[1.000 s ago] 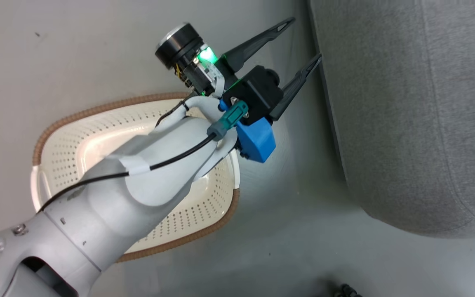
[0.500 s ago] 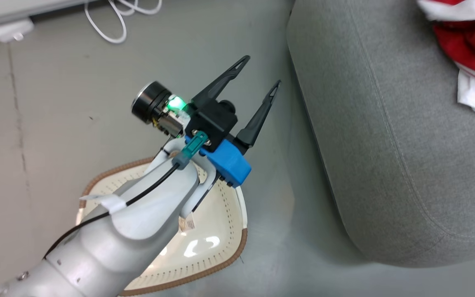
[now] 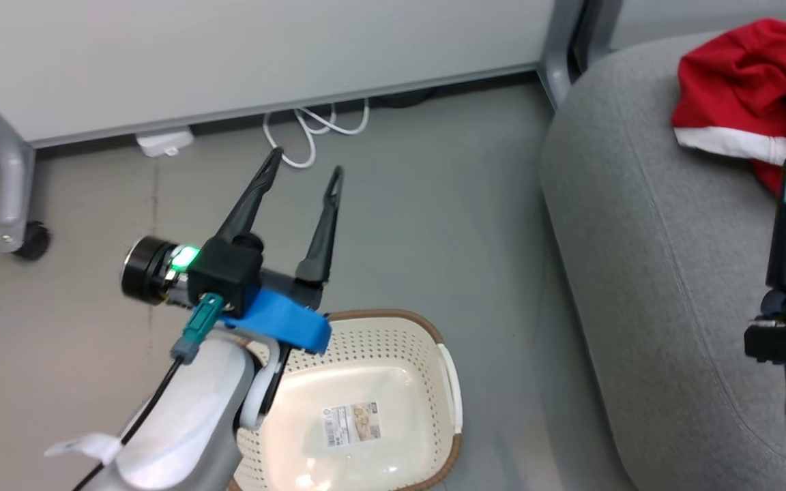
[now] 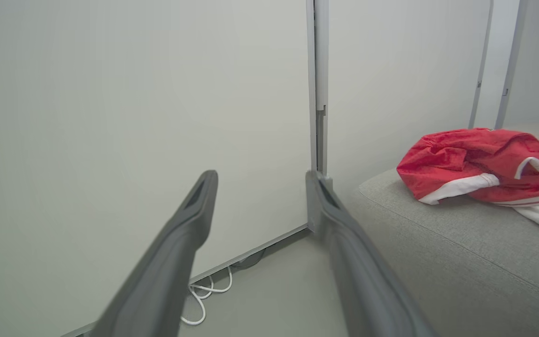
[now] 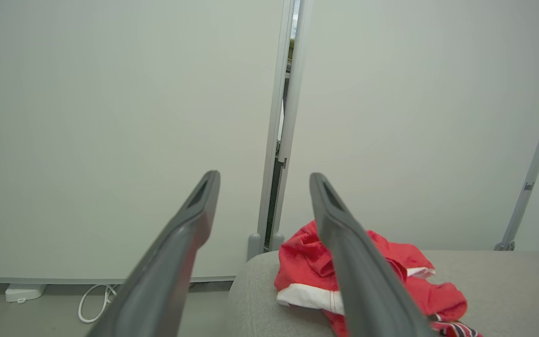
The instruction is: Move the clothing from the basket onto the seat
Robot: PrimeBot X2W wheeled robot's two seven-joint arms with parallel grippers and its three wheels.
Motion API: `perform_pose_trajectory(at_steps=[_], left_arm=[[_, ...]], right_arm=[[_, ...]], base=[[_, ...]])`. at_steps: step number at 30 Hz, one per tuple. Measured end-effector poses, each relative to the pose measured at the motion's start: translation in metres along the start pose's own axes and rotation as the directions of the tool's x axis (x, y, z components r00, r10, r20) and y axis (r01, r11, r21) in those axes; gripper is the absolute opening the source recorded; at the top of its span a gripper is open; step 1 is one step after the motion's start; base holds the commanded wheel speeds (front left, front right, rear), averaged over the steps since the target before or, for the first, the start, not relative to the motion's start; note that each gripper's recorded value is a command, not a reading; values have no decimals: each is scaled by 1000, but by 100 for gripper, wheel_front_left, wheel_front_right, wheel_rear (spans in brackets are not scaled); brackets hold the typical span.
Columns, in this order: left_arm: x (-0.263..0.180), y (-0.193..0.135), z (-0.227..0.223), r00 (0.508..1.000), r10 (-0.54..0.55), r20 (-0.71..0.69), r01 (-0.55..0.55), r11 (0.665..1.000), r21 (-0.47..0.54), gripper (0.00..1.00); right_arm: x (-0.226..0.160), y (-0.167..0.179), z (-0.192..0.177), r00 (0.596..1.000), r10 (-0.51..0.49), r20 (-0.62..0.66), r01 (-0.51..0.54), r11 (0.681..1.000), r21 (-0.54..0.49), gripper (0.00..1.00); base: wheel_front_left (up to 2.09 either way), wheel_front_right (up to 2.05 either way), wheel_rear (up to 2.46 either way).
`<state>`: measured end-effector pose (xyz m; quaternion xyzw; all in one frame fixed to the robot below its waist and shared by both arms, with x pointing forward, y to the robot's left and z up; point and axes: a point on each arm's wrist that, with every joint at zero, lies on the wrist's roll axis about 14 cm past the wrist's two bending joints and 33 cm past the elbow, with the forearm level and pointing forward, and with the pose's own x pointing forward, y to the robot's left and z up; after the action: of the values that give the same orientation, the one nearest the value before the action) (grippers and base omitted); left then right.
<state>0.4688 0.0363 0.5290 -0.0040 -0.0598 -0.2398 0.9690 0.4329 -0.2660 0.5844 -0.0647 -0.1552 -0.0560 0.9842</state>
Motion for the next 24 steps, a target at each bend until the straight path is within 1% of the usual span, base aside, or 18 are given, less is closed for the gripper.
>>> perform_pose_trajectory(at_steps=[3,6,7,8,11,14,16,24], left_arm=[[-22,21,10,996,88,18,-88,996,8,100],[-45,41,18,985,169,36,-170,985,10,100],[-45,41,18,985,169,36,-170,985,10,100],[-60,51,21,976,214,42,-215,977,11,100],[-81,64,23,960,278,43,-278,960,7,100],[-100,73,23,949,313,41,-314,949,11,100],[-115,78,22,937,348,36,-348,937,-4,100],[-146,84,9,917,400,1,-399,916,-35,100]], right_arm=[[-4,17,4,999,34,7,-34,999,33,100],[-10,32,5,998,67,4,-67,996,65,100],[-10,32,5,998,67,4,-67,996,65,100],[-13,42,5,996,88,1,-88,993,83,100],[-19,57,2,993,116,-12,-114,987,114,100],[-25,67,-3,990,134,-33,-128,981,145,100],[-32,79,-10,985,160,-57,-149,974,169,100],[-52,94,-27,973,194,-126,-164,962,220,100]], base=[[0,0,0],[0,0,0],[0,0,0],[0,0,0],[0,0,0],[0,0,0],[0,0,0],[0,0,0]])
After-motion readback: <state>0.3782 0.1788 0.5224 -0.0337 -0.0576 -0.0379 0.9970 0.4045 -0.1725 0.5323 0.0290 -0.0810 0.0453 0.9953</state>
